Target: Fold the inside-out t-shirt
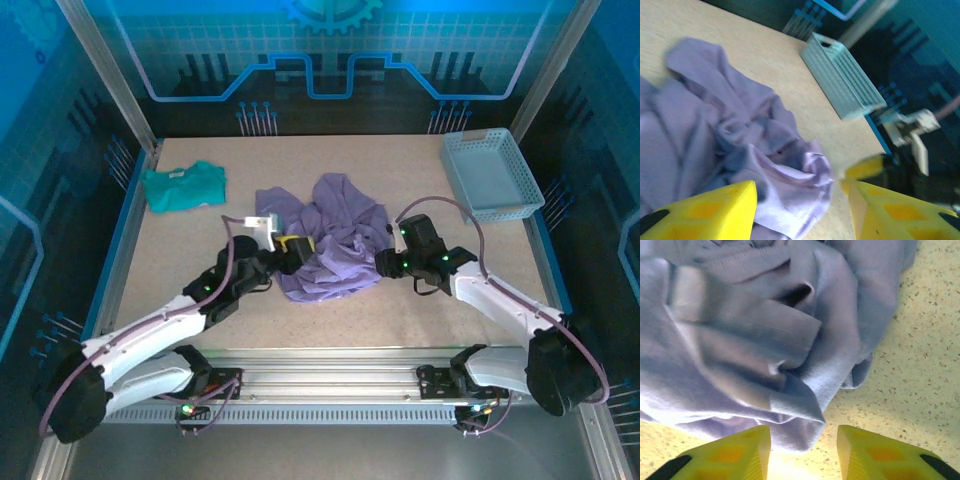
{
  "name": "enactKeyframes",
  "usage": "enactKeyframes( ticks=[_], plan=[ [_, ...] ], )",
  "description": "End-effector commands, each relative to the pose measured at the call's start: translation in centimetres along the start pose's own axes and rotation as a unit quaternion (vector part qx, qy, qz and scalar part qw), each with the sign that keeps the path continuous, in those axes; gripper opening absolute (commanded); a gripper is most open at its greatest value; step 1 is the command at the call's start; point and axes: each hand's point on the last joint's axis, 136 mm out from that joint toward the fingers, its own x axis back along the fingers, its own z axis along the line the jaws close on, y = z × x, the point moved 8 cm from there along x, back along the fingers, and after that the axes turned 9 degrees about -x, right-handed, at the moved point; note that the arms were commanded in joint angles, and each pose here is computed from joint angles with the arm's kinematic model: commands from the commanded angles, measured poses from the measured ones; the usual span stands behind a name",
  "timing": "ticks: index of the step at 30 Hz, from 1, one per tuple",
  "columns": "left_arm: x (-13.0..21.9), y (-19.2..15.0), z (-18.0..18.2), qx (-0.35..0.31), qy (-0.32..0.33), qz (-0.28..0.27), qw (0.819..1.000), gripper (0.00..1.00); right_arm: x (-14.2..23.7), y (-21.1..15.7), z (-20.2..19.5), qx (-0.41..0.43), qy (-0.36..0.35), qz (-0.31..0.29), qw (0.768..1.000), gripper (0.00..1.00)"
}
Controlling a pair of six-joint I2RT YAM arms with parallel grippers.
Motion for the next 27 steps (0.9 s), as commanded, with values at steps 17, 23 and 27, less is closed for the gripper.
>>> enactKeyframes(
  ticks=[17,23,27],
  plan=[
    [1.8,-0.8,2.9,-0.002,0.061,0.013,0.998,0.54,-3.8,7.8,1.9,-0.003,0.031,0.028,0.999,0.63],
    [1.9,-0.8,2.9,-0.009,0.063,0.014,0.998,0.54,-5.2,8.3,0.2,-0.058,0.047,0.061,0.995,0.57],
    [1.7,-0.7,3.0,-0.012,0.064,0.015,0.998,0.55,-6.9,8.4,0.4,-0.070,0.064,0.078,0.992,0.45]
  ],
)
